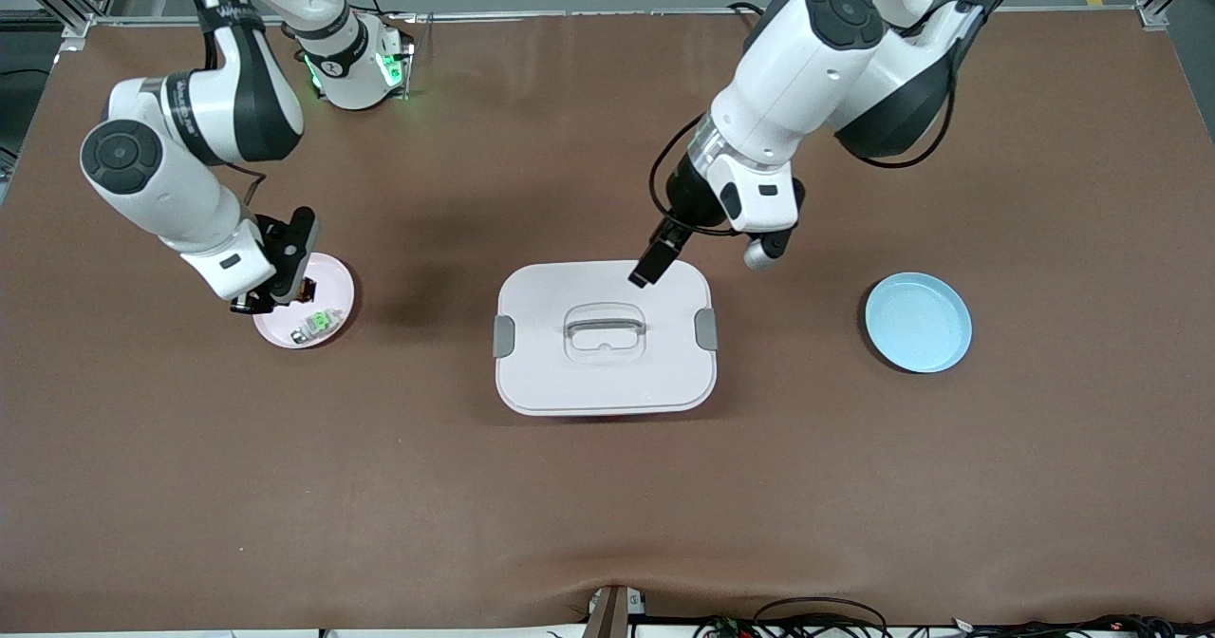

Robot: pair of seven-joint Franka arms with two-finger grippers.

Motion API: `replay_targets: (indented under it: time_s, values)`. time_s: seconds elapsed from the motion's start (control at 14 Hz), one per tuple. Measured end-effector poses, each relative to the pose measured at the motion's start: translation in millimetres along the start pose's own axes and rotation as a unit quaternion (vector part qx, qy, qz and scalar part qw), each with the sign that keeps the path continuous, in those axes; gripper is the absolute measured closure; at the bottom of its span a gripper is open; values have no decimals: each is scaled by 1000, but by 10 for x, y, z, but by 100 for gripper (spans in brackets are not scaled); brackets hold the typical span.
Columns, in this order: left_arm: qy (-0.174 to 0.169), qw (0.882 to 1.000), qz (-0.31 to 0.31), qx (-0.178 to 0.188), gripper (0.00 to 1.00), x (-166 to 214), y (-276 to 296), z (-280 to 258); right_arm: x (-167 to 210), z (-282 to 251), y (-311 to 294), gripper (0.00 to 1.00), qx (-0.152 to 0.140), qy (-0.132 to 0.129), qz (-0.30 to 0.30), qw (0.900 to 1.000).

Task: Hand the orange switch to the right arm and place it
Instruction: 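Move the switch over the white plate while the left gripper withdraws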

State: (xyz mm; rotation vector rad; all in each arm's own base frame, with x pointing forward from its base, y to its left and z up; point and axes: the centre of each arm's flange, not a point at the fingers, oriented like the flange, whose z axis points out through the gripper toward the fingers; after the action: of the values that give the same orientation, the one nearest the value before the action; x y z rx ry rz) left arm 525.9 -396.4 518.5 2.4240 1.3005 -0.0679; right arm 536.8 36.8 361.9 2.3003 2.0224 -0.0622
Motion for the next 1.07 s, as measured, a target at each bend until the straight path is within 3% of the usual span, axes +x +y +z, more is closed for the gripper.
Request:
replay_targets:
  time_s: [0.36,0.72,0.93,1.07]
  values:
    - [5,986,152,72,0,331,-203,-289,-617,474,-138,59,-31,8,-9,999]
    - [1,971,214,106,0,596,-320,-438,-685,849,-305,59,-50,11,-14,999]
    - [27,953,271,135,0,786,-390,-546,-685,1186,-409,59,-49,10,-24,998]
    - [27,937,316,148,0,862,-430,-613,-668,1366,-435,59,-41,9,-33,999]
